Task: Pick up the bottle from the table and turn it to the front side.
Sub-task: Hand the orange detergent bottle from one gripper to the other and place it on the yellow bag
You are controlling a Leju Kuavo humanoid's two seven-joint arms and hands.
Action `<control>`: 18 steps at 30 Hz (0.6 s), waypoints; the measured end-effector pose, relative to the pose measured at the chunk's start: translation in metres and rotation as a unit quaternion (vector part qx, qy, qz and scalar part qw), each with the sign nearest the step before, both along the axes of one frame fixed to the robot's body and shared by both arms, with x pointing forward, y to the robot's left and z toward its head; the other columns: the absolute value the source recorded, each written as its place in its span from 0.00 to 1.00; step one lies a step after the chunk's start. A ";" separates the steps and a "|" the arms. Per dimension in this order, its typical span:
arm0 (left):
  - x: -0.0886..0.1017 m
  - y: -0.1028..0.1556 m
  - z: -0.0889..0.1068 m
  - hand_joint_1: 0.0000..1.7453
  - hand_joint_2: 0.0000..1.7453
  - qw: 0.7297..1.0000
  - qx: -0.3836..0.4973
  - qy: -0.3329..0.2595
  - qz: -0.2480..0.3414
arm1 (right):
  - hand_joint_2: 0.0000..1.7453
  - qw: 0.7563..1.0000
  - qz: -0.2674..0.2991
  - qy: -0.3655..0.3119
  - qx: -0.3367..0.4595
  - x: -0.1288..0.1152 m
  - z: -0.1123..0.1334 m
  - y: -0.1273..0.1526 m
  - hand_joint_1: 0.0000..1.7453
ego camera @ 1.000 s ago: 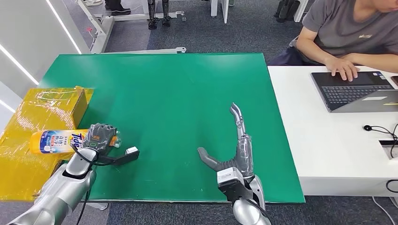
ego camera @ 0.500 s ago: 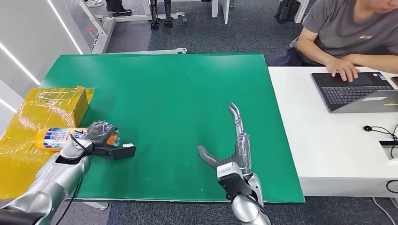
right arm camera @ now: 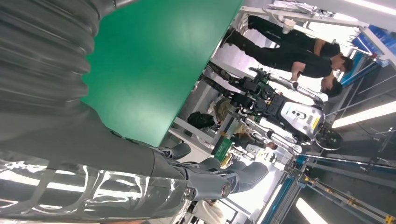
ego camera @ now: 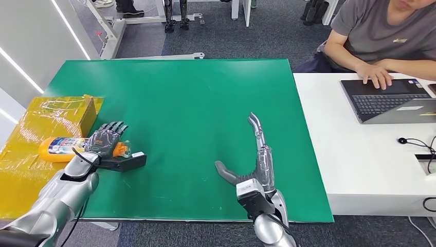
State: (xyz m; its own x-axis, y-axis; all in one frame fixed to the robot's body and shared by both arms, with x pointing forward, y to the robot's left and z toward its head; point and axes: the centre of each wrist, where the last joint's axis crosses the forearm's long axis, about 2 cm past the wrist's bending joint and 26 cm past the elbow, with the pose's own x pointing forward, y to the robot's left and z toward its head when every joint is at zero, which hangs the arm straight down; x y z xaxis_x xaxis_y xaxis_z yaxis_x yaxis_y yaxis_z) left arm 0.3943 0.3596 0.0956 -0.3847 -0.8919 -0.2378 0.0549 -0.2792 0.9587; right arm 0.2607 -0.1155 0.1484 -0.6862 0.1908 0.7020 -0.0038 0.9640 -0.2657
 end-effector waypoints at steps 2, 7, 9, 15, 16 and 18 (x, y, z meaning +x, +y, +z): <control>-0.005 0.001 -0.004 0.00 1.00 1.000 -0.003 -0.028 0.005 | 1.00 1.000 0.001 0.001 -0.002 0.000 0.000 0.000 0.00; -0.018 0.004 -0.012 0.00 1.00 0.991 0.008 -0.129 0.040 | 1.00 1.000 0.003 0.003 -0.003 -0.001 0.001 0.000 0.00; -0.023 0.005 -0.011 0.00 1.00 0.986 0.000 -0.161 0.051 | 1.00 1.000 0.003 0.005 -0.002 -0.002 0.001 0.000 0.00; -0.030 0.009 0.000 0.00 1.00 0.974 -0.023 -0.213 0.070 | 1.00 1.000 0.002 0.007 0.000 -0.003 0.001 0.000 0.00; -0.031 0.009 0.001 0.00 1.00 0.973 -0.024 -0.220 0.072 | 1.00 1.000 0.002 0.007 0.000 -0.003 0.001 0.000 0.00; -0.036 0.010 0.004 0.00 1.00 0.966 -0.029 -0.241 0.085 | 1.00 1.000 0.002 0.008 0.000 -0.004 0.001 0.000 0.00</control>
State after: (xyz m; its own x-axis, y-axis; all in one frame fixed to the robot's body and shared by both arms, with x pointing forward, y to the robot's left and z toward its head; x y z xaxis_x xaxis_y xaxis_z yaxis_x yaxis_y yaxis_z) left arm 0.3580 0.3693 0.1000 -0.0875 -0.9496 -0.3011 -0.3617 -0.2514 0.8978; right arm 0.2568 -0.1155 0.1491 -0.6756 0.1879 0.7129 -0.0126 0.9639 -0.2659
